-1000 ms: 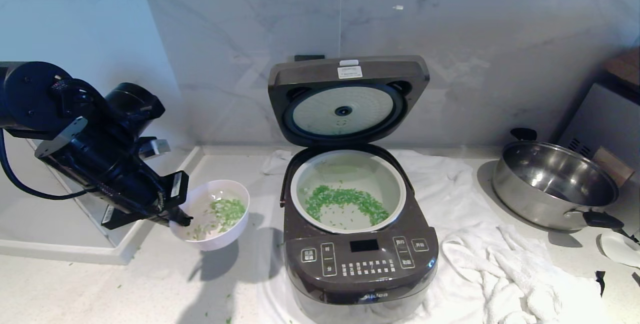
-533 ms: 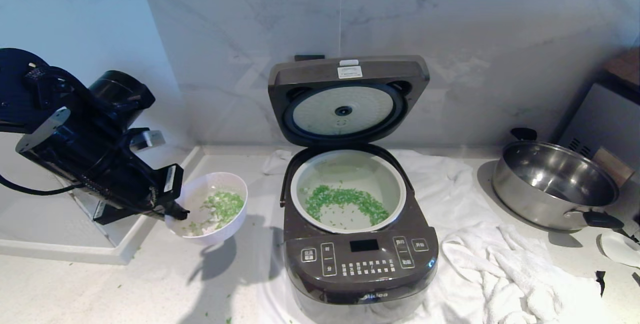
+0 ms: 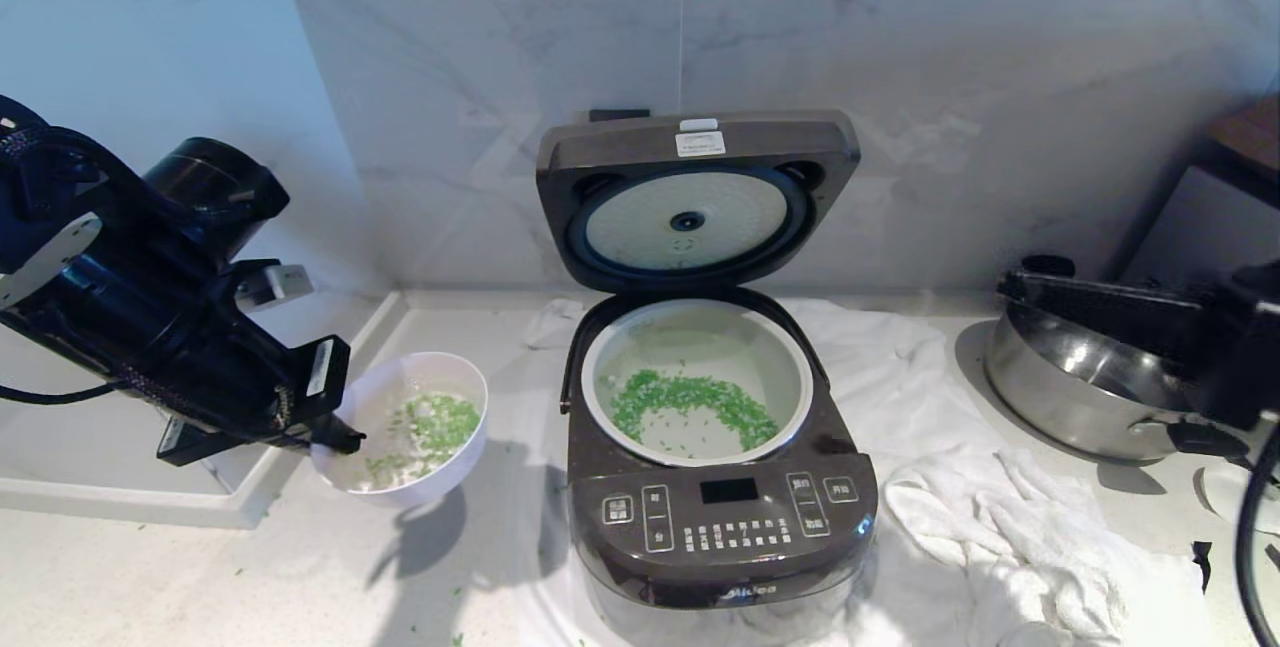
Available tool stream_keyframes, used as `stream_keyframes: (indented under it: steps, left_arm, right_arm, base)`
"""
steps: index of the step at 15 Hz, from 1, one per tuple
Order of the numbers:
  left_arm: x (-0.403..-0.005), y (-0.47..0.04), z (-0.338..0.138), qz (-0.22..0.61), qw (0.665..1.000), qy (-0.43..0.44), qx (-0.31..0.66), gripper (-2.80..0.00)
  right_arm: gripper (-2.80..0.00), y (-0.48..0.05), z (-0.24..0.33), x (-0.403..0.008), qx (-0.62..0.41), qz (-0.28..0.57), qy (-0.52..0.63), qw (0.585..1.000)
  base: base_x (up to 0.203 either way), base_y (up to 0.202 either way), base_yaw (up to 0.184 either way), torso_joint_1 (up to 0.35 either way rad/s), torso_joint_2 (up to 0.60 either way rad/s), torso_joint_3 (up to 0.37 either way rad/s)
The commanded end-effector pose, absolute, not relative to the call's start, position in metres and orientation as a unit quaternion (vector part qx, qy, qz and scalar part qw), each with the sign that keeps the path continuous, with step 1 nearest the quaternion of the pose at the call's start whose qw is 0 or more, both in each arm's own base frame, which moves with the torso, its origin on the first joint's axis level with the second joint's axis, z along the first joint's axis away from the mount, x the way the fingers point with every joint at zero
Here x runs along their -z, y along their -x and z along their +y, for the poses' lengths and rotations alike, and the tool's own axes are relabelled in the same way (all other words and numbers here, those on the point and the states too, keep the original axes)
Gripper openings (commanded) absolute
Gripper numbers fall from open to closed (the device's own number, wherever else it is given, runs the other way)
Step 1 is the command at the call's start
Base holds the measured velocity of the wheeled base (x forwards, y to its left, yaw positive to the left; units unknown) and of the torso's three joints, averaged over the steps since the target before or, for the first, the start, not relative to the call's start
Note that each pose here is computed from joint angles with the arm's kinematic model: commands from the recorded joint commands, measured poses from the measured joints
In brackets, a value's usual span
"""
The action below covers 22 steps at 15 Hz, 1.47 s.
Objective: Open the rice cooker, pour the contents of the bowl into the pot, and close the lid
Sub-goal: Pour the water from the bowl into the rice cooker
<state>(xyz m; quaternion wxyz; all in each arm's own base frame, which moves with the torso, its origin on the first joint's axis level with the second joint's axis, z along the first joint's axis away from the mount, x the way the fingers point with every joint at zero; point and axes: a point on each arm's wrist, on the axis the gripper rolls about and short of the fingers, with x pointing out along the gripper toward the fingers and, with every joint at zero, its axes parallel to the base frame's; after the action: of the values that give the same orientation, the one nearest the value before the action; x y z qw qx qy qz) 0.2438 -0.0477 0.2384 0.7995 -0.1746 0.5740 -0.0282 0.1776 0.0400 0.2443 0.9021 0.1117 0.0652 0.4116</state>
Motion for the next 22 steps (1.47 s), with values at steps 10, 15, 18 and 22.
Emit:
stream_keyframes:
  steps: [10, 15, 18, 22]
  left_arm:
    - [-0.244, -0.233, -0.046, 0.574, 0.798, 0.182, 0.024, -2.80]
    - [-0.245, -0.234, -0.046, 0.574, 0.798, 0.182, 0.024, -2.80]
    - [-0.245, -0.234, -0.046, 0.574, 0.798, 0.183, 0.023, -2.80]
    - [-0.246, -0.233, -0.046, 0.572, 0.799, 0.183, 0.024, -2.80]
  right_arm:
    - [-2.80, -0.316, 0.045, -0.233, -0.424, 0.088, -0.125, 0.893]
    - [-2.80, -0.339, 0.047, -0.243, -0.428, 0.065, -0.117, 0.894]
    - [-2.80, -0.345, 0.055, -0.245, -0.437, 0.063, -0.120, 0.889]
    - [-2.80, -0.358, 0.058, -0.249, -0.438, 0.050, -0.115, 0.890]
  base:
    - [0.000, 0.000, 0.000, 0.000, 0.00, 0.000]
    - [0.000, 0.000, 0.000, 0.000, 0.00, 0.000]
    - [0.000, 0.000, 0.000, 0.000, 0.00, 0.000]
    - [0.000, 0.000, 0.000, 0.000, 0.00, 0.000]
